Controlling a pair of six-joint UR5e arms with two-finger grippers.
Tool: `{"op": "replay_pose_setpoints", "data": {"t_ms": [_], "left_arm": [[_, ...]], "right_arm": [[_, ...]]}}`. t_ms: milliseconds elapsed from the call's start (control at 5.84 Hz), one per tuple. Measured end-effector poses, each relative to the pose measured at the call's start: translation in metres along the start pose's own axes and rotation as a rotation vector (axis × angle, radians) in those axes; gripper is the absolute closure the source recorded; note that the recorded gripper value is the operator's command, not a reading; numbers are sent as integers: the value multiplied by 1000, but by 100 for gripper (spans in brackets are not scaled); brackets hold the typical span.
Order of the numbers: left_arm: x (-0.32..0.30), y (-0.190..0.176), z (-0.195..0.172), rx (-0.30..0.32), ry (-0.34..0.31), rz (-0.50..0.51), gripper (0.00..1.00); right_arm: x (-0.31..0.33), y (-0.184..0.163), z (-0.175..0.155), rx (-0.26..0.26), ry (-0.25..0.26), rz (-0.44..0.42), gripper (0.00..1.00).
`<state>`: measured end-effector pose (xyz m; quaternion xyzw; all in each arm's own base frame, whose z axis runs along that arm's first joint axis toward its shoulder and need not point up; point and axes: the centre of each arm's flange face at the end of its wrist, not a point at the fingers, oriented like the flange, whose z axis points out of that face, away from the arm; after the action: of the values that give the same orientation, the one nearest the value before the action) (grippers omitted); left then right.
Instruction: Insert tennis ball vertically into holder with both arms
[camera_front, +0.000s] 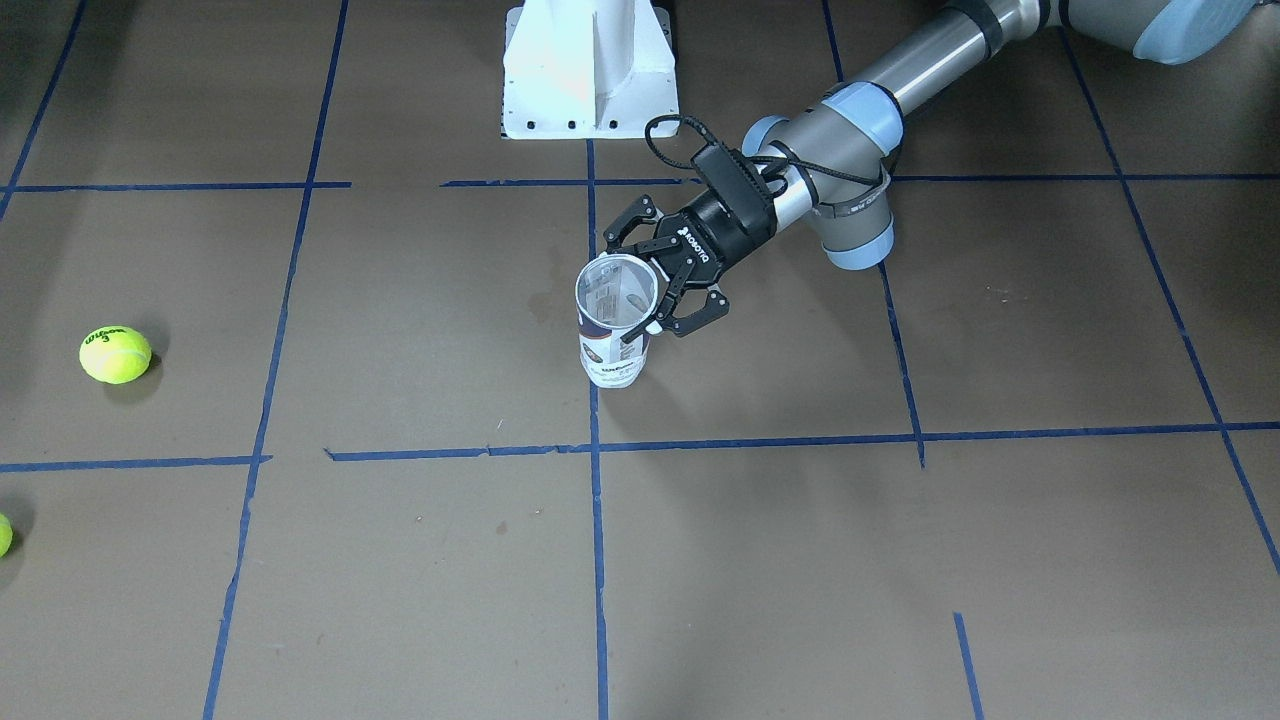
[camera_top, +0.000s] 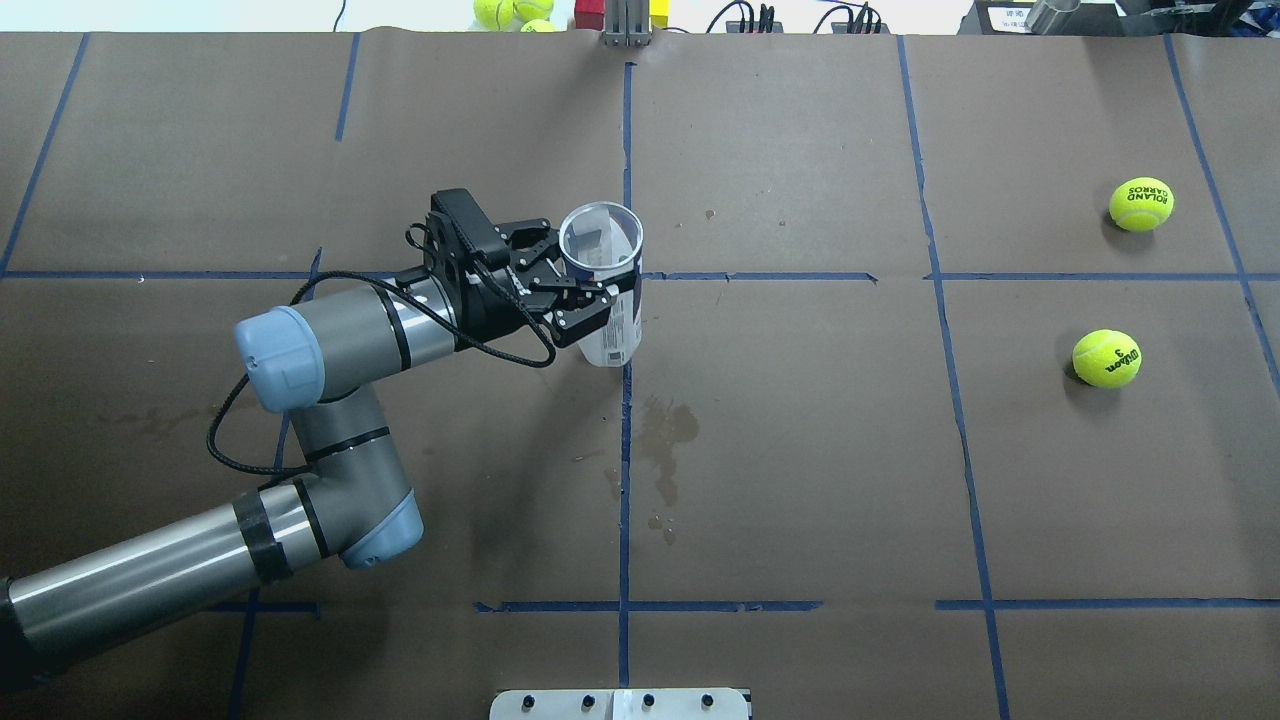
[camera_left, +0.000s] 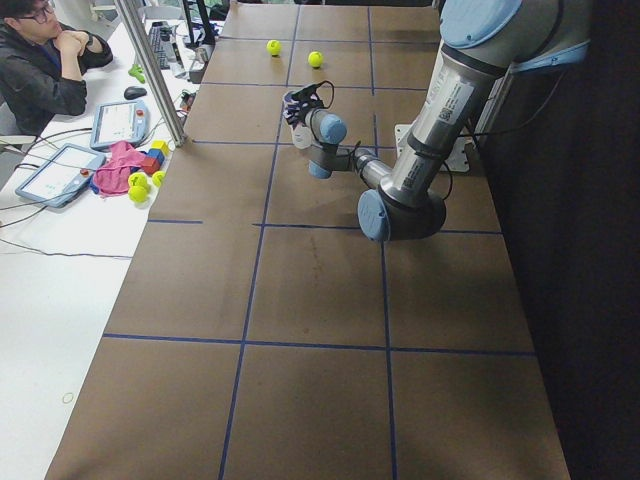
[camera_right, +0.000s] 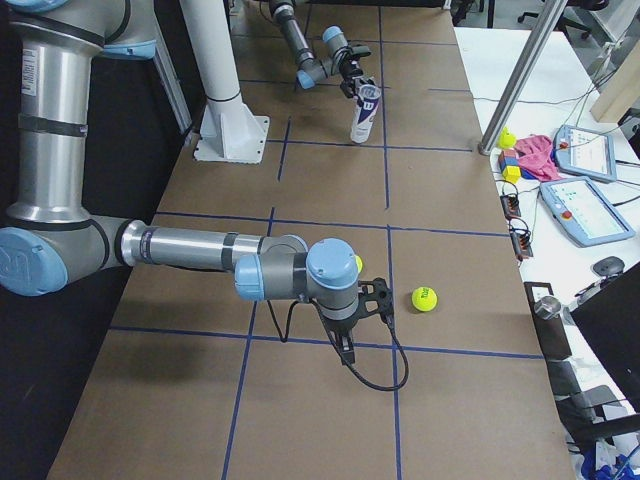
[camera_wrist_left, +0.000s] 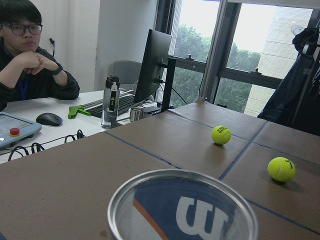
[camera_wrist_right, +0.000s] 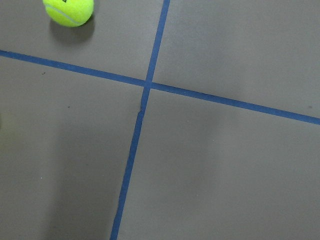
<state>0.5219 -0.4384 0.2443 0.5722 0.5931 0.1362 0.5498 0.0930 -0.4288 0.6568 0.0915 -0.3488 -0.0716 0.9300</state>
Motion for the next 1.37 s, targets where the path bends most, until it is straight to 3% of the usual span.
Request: {"op": "replay_pose_setpoints", "data": {"t_ms": [856, 1369], "left_arm": [[6, 10, 1, -18, 5, 2, 17], [5, 15, 0, -26, 1, 3, 15]], "right_arm": [[2, 1, 3, -5, -1, 5, 0], [2, 1, 3, -6, -1, 5, 0]]}}
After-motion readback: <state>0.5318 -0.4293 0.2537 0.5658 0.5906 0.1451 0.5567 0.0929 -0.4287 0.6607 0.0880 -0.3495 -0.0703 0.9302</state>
